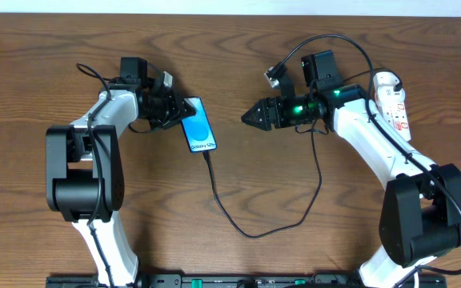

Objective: Plug charger to phone and switch on socket
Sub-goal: 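Lower the phone flat onto the table with the left gripper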

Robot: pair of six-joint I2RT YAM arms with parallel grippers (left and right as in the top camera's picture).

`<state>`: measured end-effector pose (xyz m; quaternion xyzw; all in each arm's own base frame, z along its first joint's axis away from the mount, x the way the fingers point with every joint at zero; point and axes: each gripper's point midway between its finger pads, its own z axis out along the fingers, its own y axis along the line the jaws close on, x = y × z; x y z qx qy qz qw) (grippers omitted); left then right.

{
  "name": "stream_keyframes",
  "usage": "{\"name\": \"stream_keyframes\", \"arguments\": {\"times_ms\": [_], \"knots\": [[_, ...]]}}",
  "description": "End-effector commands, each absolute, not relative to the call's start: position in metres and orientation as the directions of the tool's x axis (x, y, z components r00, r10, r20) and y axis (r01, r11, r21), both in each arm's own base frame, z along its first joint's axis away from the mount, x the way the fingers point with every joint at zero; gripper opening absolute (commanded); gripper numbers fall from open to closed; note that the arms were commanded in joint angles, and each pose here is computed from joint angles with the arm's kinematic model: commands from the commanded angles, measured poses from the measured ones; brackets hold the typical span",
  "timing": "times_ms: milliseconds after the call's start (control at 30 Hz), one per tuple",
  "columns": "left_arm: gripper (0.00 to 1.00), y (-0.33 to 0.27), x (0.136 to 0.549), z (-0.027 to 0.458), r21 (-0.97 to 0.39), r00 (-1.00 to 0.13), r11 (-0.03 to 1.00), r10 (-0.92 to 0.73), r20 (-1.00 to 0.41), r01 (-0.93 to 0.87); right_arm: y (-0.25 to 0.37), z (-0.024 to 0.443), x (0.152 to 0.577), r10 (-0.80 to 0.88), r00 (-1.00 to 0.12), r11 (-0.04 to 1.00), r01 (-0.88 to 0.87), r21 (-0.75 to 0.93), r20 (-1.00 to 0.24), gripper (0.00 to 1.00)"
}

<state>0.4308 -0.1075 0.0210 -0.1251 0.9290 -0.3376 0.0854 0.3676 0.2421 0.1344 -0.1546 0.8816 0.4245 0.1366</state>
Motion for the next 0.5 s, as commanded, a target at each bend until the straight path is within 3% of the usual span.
{"name": "stream_keyframes", "arguments": {"times_ms": [0,467], "knots": [[0.39,-0.1062,0.4325,0.0185,-0.648,-0.955,0.742,-0.286,-0.074,-0.172,0.2401,0.1459,0.3700,-0.161,-0.896,0.585,-0.424,0.691,-0.413,0.68],[0.40,-0.0990,0.4318,0.0128,-0.608,-0.952,0.770,-0.297,-0.078,-0.191,0.2399,0.1455,0.3695,-0.166,-0.894,0.585,-0.428,0.689,-0.415,0.68]]}}
